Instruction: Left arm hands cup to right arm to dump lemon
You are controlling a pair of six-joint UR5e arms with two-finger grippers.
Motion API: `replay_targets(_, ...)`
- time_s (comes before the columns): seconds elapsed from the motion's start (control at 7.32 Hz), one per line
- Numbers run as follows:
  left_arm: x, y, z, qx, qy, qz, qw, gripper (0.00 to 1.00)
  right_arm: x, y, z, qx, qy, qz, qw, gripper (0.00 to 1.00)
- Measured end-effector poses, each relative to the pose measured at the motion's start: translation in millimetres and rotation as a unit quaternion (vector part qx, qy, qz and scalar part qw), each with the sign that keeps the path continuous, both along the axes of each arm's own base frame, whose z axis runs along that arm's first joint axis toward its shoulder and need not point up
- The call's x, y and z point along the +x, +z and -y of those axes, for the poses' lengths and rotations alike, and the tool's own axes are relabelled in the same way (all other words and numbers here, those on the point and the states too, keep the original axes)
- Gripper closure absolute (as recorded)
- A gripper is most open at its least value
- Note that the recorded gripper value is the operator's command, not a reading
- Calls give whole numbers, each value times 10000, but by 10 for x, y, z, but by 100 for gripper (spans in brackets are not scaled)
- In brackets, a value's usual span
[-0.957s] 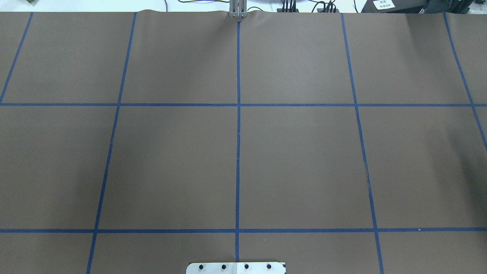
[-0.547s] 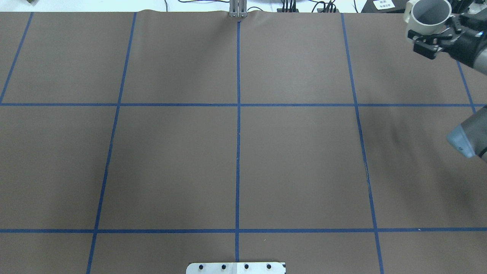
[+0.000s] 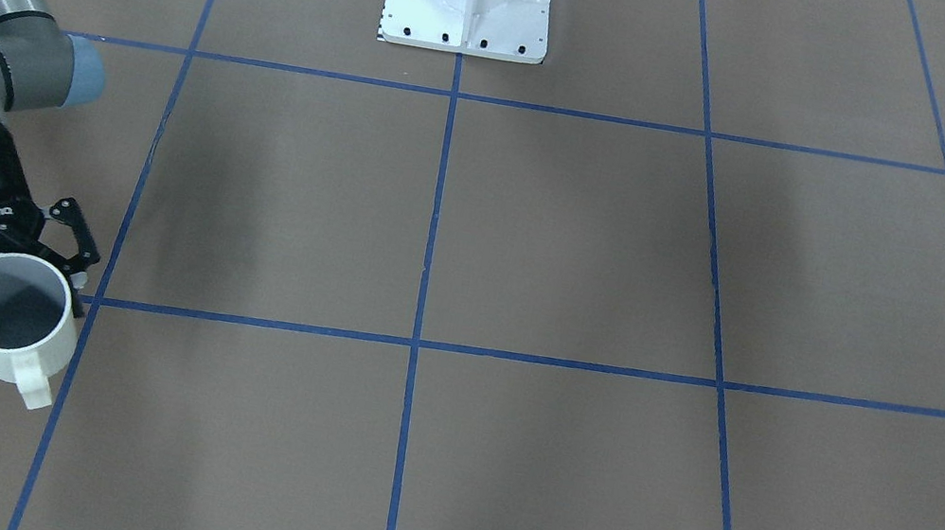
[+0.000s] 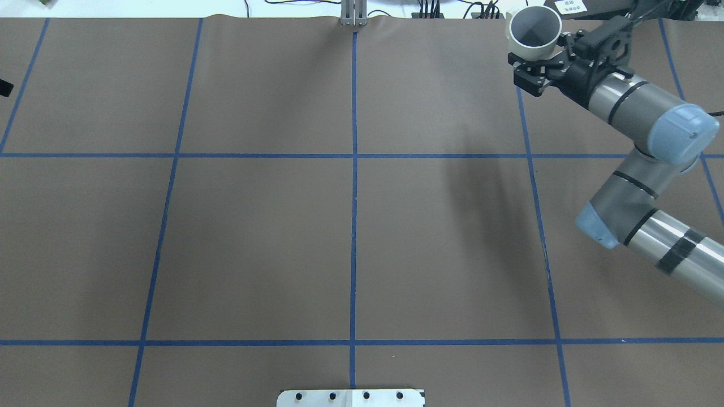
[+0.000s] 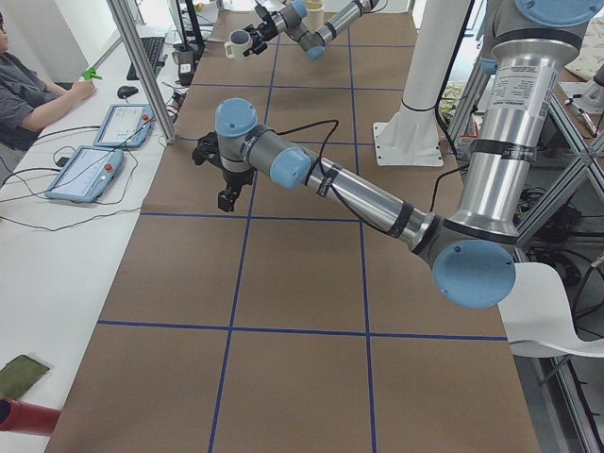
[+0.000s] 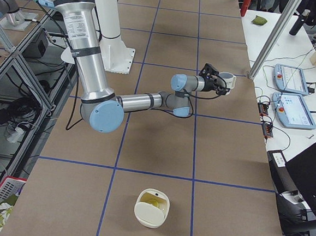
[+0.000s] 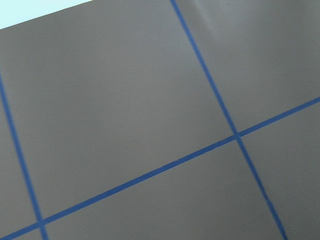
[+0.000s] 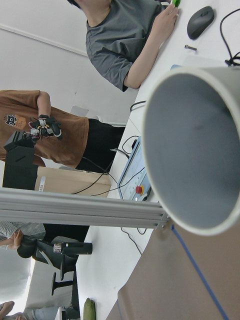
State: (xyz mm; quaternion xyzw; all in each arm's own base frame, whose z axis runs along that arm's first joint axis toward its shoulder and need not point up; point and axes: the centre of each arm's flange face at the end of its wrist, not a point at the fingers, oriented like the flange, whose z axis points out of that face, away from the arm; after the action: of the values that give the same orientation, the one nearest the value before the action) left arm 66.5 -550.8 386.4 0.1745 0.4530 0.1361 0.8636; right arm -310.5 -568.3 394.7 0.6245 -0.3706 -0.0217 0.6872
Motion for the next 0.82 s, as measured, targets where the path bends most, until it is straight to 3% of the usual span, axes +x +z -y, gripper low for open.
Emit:
replay_targets(0.27, 306, -413, 81, -734, -439, -343, 9957, 0, -629, -572, -153, -90, 177, 14, 9998, 100)
replay_targets(0.55, 792, -990, 148, -1592, -836, -772, 9807, 0, -1157, -1142, -351, -236, 398, -139, 9988, 100)
replay_targets(0.82, 1399, -1664, 137, -2178, -1221, -1035, 9628, 0, -1461, -1537, -385, -427, 531, -365, 9970, 100)
